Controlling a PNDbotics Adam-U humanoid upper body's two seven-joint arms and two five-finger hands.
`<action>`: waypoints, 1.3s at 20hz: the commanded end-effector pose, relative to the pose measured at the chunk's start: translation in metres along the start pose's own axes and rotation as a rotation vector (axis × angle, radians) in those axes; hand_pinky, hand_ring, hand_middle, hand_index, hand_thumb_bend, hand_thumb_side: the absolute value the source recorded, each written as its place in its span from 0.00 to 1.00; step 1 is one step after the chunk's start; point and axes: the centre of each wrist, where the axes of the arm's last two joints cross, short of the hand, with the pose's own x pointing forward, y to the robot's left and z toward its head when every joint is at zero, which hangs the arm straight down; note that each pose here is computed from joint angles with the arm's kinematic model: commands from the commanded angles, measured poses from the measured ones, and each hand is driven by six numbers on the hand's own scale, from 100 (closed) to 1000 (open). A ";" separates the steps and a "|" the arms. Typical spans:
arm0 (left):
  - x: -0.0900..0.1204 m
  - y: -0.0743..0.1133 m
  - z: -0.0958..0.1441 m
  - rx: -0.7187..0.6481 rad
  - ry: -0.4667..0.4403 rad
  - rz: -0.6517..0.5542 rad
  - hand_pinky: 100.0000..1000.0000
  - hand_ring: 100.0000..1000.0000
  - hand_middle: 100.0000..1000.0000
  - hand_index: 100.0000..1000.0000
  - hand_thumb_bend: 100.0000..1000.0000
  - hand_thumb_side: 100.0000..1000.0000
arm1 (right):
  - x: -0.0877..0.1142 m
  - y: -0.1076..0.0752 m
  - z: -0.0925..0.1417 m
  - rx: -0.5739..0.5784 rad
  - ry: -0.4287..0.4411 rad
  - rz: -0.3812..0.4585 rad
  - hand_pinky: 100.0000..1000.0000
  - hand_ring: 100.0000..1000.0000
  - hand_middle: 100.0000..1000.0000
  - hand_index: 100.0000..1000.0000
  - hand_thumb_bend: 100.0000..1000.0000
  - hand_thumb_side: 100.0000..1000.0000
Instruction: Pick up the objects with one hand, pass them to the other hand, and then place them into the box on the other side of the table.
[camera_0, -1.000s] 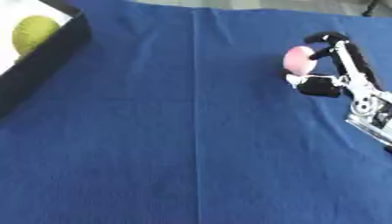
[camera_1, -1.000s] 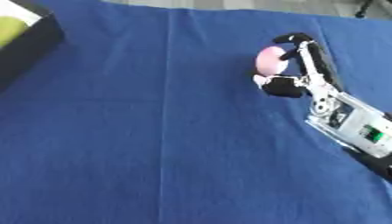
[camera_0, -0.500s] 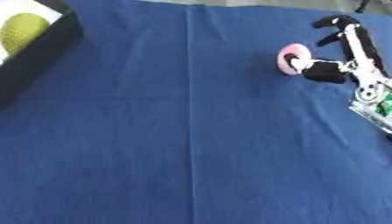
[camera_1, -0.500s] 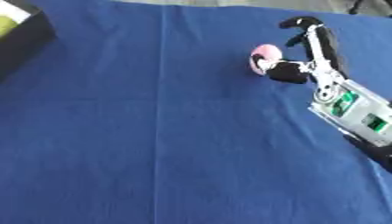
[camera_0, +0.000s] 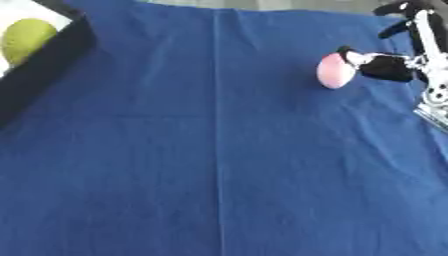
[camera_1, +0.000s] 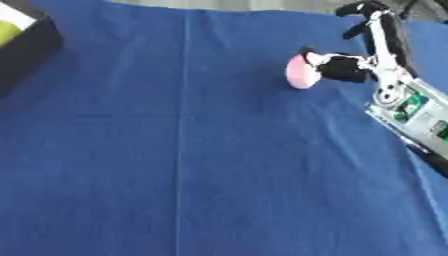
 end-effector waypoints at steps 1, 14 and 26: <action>0.004 0.009 -0.005 0.028 -0.027 -0.015 0.68 0.48 0.46 0.62 0.00 0.34 | 0.004 -0.002 0.000 -0.252 0.205 0.195 1.00 0.69 0.86 0.74 0.54 0.11; 0.006 0.004 -0.004 0.048 -0.014 0.028 0.68 0.47 0.45 0.61 0.00 0.36 | -0.007 0.000 0.005 -0.221 0.287 0.179 1.00 0.71 0.87 0.73 0.54 0.12; 0.005 0.001 -0.001 0.051 0.004 0.041 0.68 0.47 0.45 0.60 0.00 0.35 | -0.014 0.006 0.012 -0.186 0.354 0.198 1.00 0.72 0.87 0.75 0.52 0.14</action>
